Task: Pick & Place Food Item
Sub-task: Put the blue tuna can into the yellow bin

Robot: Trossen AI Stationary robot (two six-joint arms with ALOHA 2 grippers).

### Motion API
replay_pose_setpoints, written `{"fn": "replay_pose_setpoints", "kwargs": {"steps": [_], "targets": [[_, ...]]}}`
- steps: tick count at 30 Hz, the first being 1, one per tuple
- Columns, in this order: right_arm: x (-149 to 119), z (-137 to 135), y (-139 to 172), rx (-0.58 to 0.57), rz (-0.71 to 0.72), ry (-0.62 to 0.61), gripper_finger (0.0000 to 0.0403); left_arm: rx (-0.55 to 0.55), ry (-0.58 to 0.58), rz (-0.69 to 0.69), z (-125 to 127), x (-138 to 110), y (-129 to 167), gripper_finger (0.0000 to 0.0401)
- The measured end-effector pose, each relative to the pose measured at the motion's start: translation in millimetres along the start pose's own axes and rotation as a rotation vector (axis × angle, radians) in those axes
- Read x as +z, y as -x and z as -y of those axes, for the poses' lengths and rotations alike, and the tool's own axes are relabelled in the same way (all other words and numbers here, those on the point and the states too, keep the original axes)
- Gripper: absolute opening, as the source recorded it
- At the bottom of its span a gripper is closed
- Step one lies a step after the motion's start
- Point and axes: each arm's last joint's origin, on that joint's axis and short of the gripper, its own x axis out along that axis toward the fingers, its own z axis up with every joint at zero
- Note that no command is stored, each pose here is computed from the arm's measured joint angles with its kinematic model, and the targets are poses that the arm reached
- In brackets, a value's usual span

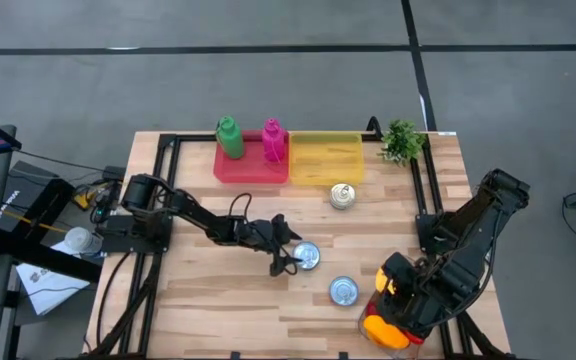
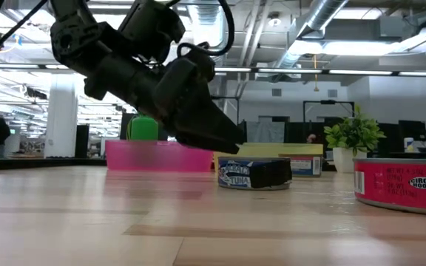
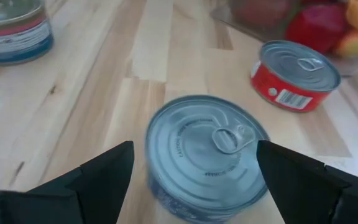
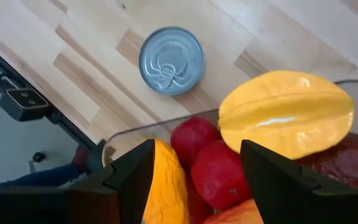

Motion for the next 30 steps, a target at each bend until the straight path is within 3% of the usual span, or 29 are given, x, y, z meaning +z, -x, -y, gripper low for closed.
{"fn": "replay_pose_setpoints", "kwargs": {"steps": [6,12,16,20,30], "targets": [[12.8,-2.2,-2.9,0.009,0.093,-0.055,0.0232,0.005,0.056,-0.019,-0.4,-2.1,-0.1,0.0319],[55.3,-8.5,-14.1,0.002,0.181,-0.082,0.0232,0.119,0.157,-0.109,-4.4,-11.3,1.3,0.0298],[83.6,-16.7,-20.2,0.059,0.212,-0.032,0.0232,0.136,0.225,-0.123,-4.7,-13.0,1.8,0.0283],[106.9,-20.7,-26.8,0.09,0.242,-0.093,0.0232,0.142,0.248,-0.14,-4.1,-15.1,2.2,0.026],[130.6,-38.3,-100.1,-0.047,0.091,-0.165,0.0232,0.148,0.26,-0.181,7.5,-28.7,7.8,0.0186]]}}
